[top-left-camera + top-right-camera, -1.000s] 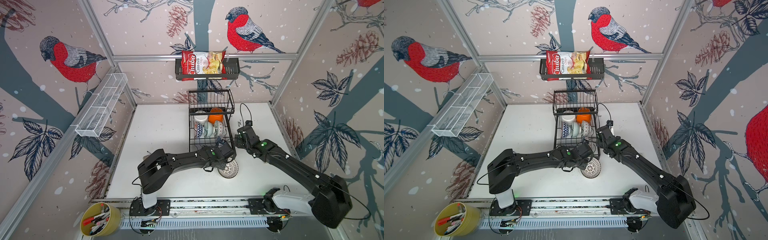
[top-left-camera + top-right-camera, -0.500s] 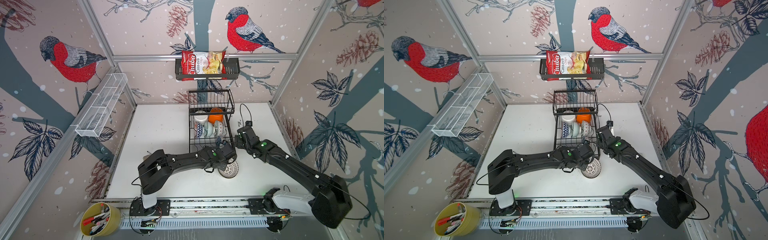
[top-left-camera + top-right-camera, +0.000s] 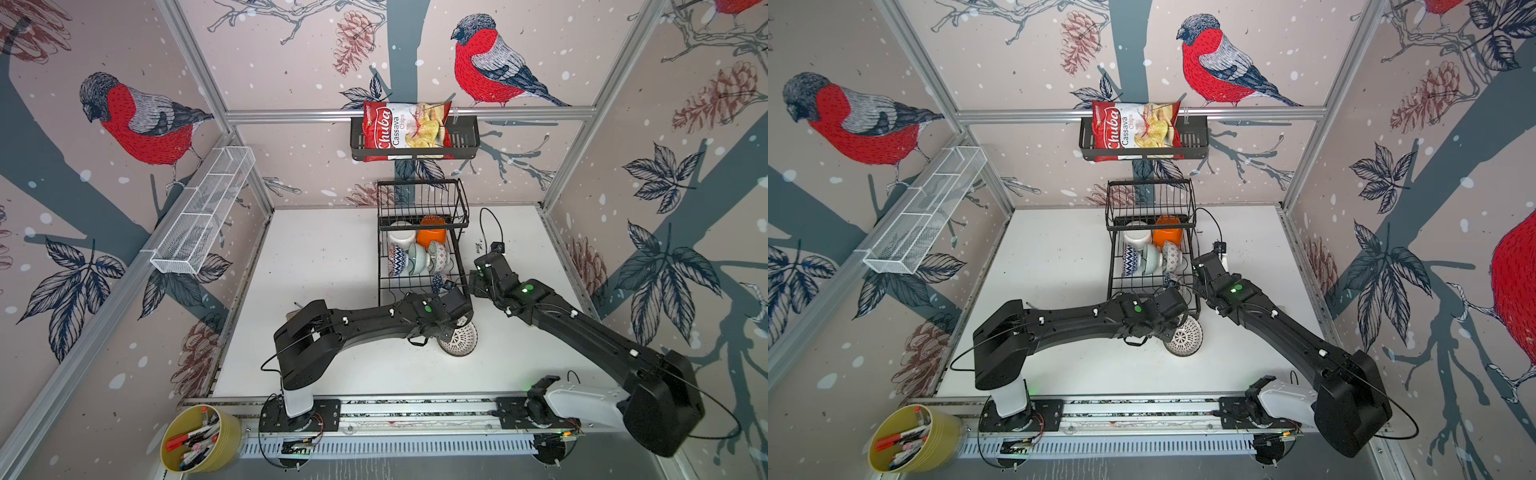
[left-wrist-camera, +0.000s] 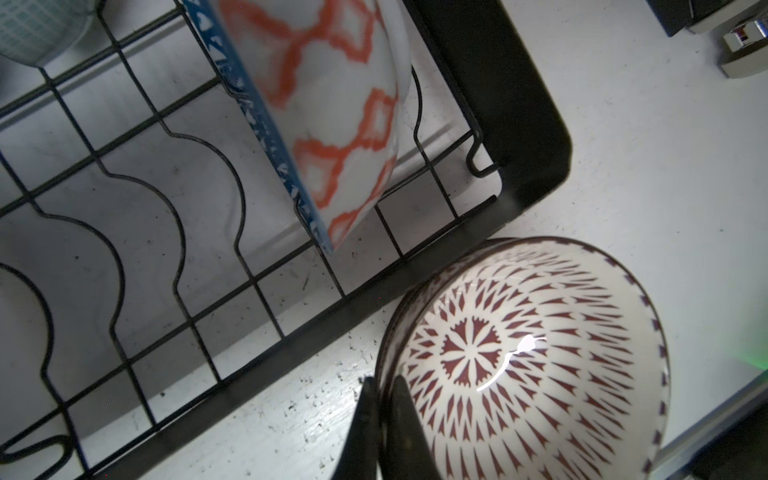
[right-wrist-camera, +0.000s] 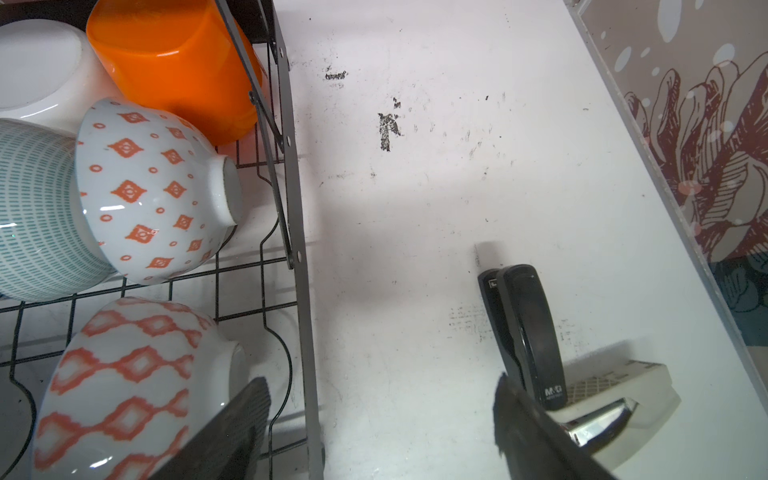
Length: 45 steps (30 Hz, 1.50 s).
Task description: Load the bowls into the dish rack
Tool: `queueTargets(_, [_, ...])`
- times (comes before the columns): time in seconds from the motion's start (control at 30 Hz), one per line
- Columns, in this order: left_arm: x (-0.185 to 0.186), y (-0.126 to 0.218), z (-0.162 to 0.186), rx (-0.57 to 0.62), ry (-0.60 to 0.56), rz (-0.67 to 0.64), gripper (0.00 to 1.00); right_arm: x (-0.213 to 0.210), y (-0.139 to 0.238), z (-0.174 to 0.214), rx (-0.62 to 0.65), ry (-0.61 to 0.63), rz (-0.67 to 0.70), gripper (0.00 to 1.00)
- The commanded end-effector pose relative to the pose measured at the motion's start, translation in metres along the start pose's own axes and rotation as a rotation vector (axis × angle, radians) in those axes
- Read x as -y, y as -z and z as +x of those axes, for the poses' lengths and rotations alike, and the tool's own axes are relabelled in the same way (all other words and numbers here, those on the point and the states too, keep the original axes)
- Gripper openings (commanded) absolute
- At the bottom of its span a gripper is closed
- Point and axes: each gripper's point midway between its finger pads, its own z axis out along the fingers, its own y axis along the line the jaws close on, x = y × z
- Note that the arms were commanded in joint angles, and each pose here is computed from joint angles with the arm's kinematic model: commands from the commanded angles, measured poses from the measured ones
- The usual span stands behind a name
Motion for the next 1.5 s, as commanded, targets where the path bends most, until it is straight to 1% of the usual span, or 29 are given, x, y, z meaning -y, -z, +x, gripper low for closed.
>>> queueTargets(0.0, [-0.003,0.004,-0.007,0.042,-0.001,-0.006,0.0,-0.002,0.001,-0.002,0.007,-0.011,-0.008,0.85])
queueTargets(0.4, [0.009,0.021,-0.019,0.123,0.015,0.098,0.0,-0.002,0.001,-0.001,0.003,-0.012,-0.014,0.85])
queueTargets(0.77, [0.007,0.036,-0.026,0.18,0.026,0.131,0.0,-0.009,0.004,-0.004,0.009,-0.017,-0.057,0.85])
queueTargets(0.97, [-0.006,0.049,-0.03,0.217,0.047,0.11,0.0,-0.01,0.01,-0.01,0.018,-0.023,-0.072,0.85])
queueTargets(1.13, [-0.024,0.06,-0.032,0.243,0.081,0.074,0.0,-0.014,0.016,-0.015,0.03,-0.017,-0.092,0.83])
queueTargets(1.3, [-0.051,0.073,-0.035,0.264,0.14,0.039,0.0,-0.031,0.033,-0.023,0.051,0.022,-0.16,0.79])
queueTargets(1.47, [-0.078,0.089,-0.039,0.321,0.202,-0.004,0.0,-0.056,0.052,-0.026,0.079,0.082,-0.24,0.75])
